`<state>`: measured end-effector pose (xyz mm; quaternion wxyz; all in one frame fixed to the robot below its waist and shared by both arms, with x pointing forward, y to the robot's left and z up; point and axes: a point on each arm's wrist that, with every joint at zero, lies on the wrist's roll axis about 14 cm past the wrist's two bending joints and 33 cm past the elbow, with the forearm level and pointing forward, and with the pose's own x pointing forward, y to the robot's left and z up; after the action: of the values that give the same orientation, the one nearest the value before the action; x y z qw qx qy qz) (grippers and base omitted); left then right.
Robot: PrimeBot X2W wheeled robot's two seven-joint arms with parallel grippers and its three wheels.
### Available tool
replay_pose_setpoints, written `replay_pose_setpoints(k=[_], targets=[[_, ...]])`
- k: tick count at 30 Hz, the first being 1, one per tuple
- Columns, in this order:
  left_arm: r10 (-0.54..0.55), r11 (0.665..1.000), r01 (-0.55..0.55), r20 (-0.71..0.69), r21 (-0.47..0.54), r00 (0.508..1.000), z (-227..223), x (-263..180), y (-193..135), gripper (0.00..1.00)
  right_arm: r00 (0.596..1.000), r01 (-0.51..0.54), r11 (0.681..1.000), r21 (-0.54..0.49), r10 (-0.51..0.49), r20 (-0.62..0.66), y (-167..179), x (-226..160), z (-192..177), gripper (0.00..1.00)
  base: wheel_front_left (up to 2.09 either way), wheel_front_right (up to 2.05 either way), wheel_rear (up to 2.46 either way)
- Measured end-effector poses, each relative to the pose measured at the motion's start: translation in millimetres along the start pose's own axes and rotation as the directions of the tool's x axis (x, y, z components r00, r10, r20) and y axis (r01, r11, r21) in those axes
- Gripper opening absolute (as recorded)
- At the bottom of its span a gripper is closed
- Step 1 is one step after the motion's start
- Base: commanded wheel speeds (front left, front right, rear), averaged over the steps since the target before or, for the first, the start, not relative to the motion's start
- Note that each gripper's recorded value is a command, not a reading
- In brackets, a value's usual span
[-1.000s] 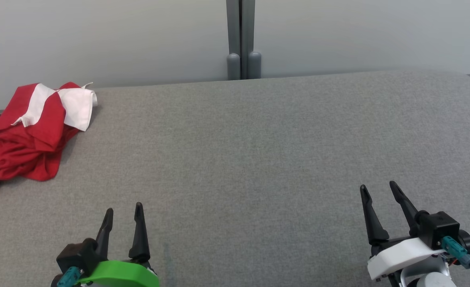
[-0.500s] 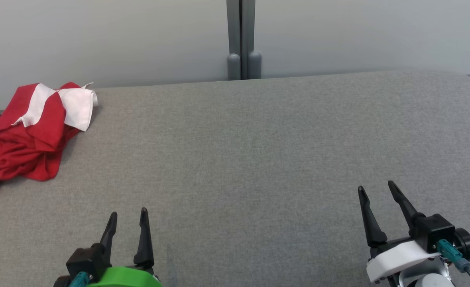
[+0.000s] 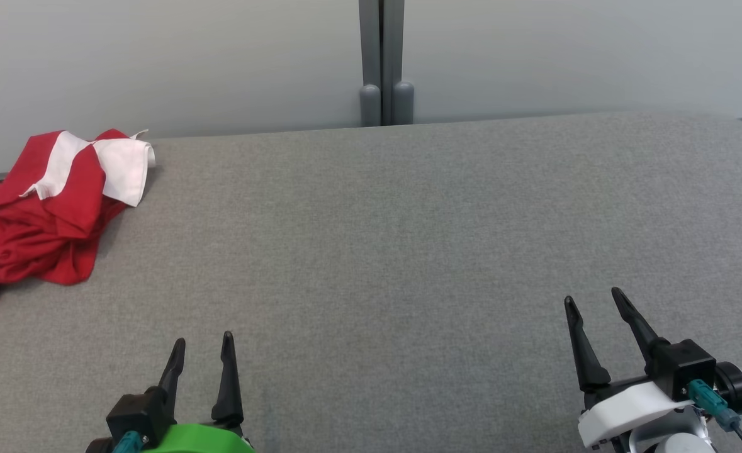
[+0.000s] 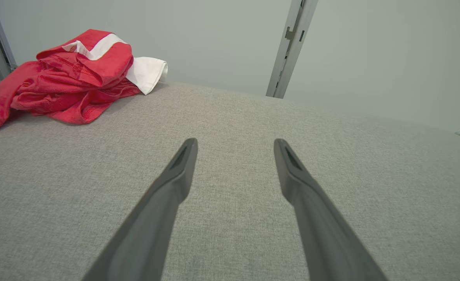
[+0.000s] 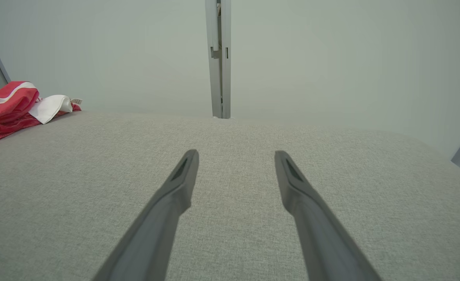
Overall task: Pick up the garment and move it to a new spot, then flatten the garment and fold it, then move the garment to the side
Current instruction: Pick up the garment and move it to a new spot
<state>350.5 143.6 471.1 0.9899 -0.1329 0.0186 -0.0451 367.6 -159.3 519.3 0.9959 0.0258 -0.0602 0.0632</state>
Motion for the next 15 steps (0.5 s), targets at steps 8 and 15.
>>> replay_pose_setpoints(k=[8,15], targets=[[0.007,1.0,-0.007,0.004,0.0,1.0,1,-2,2,1.0,1.0,-0.001,1.0,0.007,0.001,0.0,0,2,0,1.0,0.0,0.0,0.0],[0.06,0.998,-0.06,0.027,0.001,0.998,8,-13,18,1.0,0.999,-0.051,0.999,0.015,0.051,-0.012,16,10,-6,1.0,0.0,0.0,0.0]])
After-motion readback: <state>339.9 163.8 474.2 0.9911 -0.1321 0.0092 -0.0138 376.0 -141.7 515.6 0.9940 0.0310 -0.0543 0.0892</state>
